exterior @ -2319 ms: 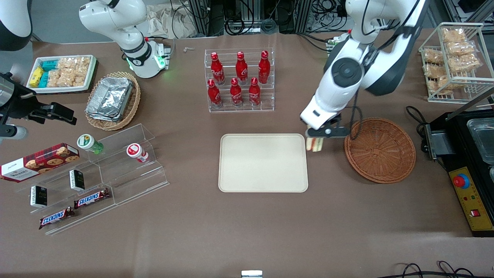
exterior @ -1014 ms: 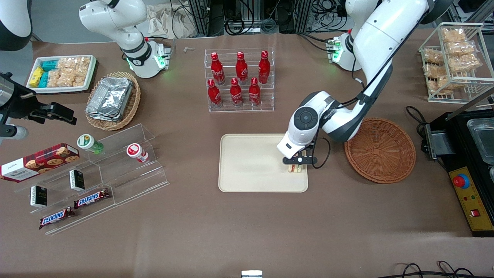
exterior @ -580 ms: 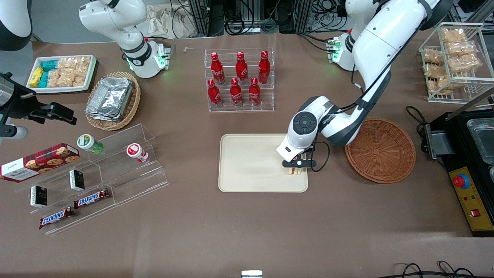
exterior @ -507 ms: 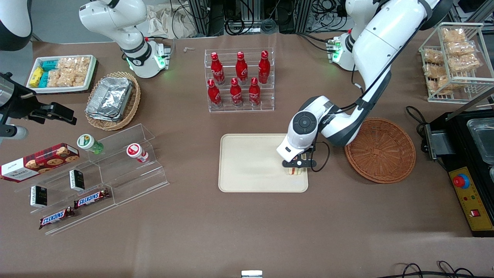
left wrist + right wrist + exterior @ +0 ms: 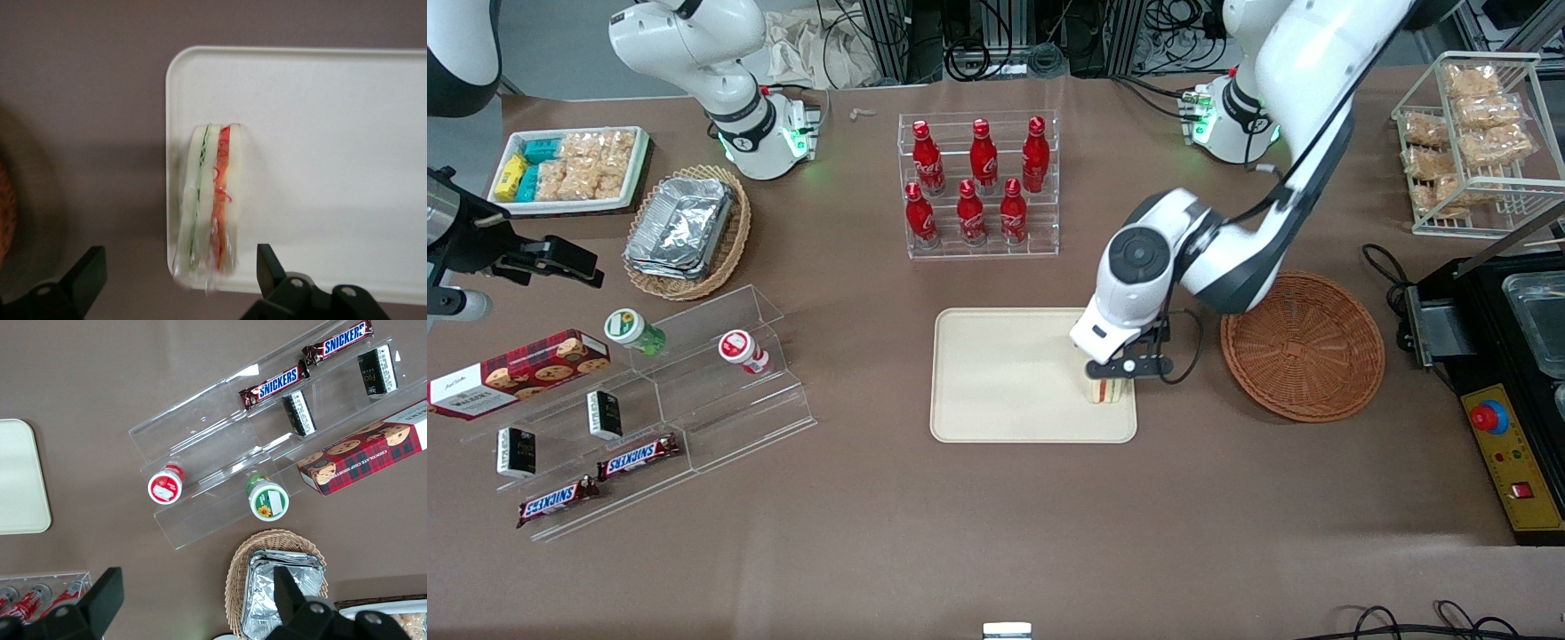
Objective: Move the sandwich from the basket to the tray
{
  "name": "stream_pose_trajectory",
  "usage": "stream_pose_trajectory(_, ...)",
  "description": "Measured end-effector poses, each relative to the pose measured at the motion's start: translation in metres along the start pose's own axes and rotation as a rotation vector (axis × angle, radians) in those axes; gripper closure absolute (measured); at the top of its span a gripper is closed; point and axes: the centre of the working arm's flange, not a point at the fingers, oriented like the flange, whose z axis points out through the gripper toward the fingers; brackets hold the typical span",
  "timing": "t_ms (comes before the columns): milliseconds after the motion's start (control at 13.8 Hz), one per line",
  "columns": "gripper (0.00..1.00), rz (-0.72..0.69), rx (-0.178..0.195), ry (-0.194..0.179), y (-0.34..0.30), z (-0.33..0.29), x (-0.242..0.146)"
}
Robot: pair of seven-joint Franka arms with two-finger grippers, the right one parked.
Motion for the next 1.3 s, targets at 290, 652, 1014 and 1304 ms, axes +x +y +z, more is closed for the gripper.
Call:
stream_pose_trajectory(290,0.00,-0.049,-0.078,-0.001,-0.044,-0.116,-0.013)
stream_pose_trajectory(652,0.00,-0.024,-0.080,-0.002,-0.149,-0.215,-0.008)
stream_pose_trajectory(1014,0.00,0.117,-0.088,-0.019,-0.255,-0.246,0.019)
stream_pose_trajectory(1304,0.00,0.147,-0.093,-0.010,-0.306,-0.263,0.017)
